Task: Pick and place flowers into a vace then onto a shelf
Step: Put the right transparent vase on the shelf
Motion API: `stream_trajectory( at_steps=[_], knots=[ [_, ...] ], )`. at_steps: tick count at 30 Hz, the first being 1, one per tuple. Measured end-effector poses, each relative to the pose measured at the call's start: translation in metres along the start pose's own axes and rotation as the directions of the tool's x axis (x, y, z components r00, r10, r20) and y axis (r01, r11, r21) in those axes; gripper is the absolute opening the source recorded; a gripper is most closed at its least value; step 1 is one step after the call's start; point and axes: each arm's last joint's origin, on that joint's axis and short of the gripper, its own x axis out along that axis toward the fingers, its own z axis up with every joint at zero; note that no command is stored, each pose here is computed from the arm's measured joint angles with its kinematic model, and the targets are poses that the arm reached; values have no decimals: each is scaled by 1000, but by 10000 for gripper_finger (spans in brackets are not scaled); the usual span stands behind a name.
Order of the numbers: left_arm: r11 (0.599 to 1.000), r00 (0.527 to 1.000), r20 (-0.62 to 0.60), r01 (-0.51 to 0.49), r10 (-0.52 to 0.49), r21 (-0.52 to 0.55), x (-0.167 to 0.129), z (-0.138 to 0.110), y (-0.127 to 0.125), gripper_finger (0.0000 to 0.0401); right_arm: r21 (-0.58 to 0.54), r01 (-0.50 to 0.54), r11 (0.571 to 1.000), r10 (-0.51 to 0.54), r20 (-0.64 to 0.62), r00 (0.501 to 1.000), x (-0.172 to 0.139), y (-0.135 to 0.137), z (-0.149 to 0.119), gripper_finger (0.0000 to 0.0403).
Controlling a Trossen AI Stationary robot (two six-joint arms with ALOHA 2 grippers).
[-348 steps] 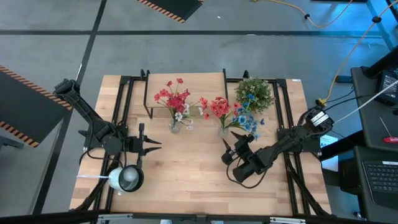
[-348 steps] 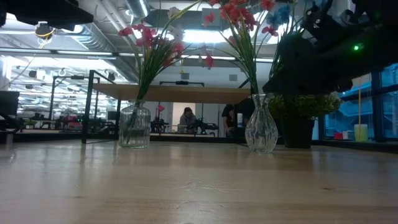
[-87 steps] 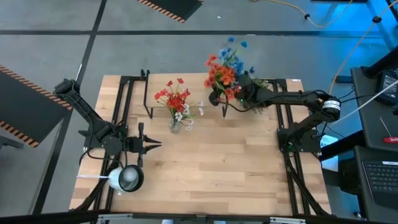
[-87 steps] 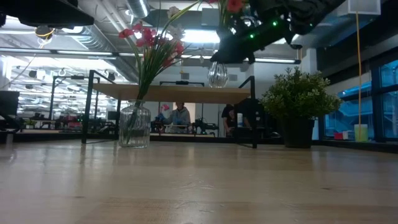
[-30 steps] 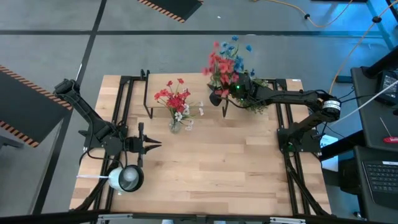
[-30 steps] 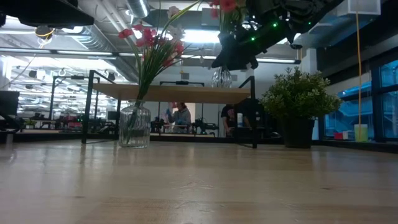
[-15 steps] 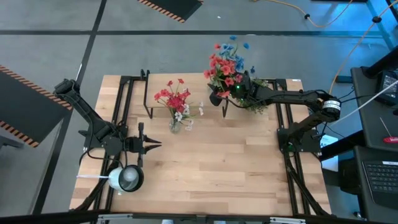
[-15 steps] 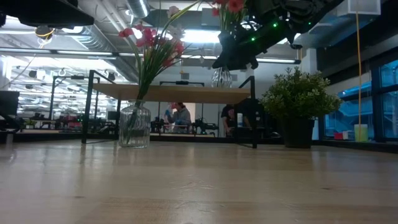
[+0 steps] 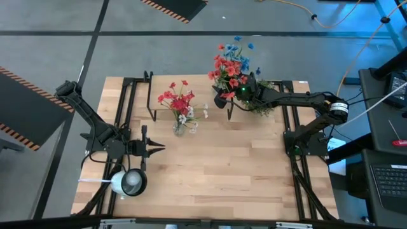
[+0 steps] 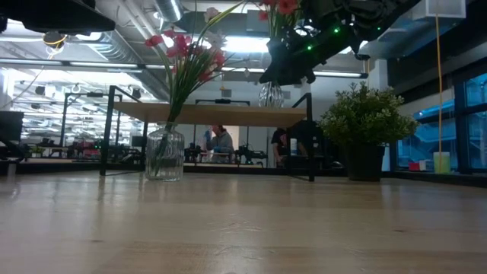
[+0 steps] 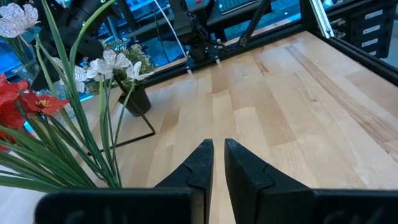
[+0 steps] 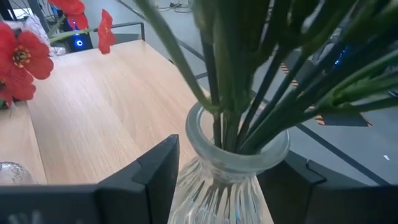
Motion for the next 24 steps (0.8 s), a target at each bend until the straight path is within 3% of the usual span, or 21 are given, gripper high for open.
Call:
stream_trajectory(
  at_steps=[11,24],
  knots=[
    [1000,1000,0,0,0,0,0,0,0,33,-22,55,998,-55,18,998,0,0,2,203],
    [1000,1000,0,0,0,0,0,0,0,33,-18,29,999,-29,17,999,-1,4,1,203]
  ],
)
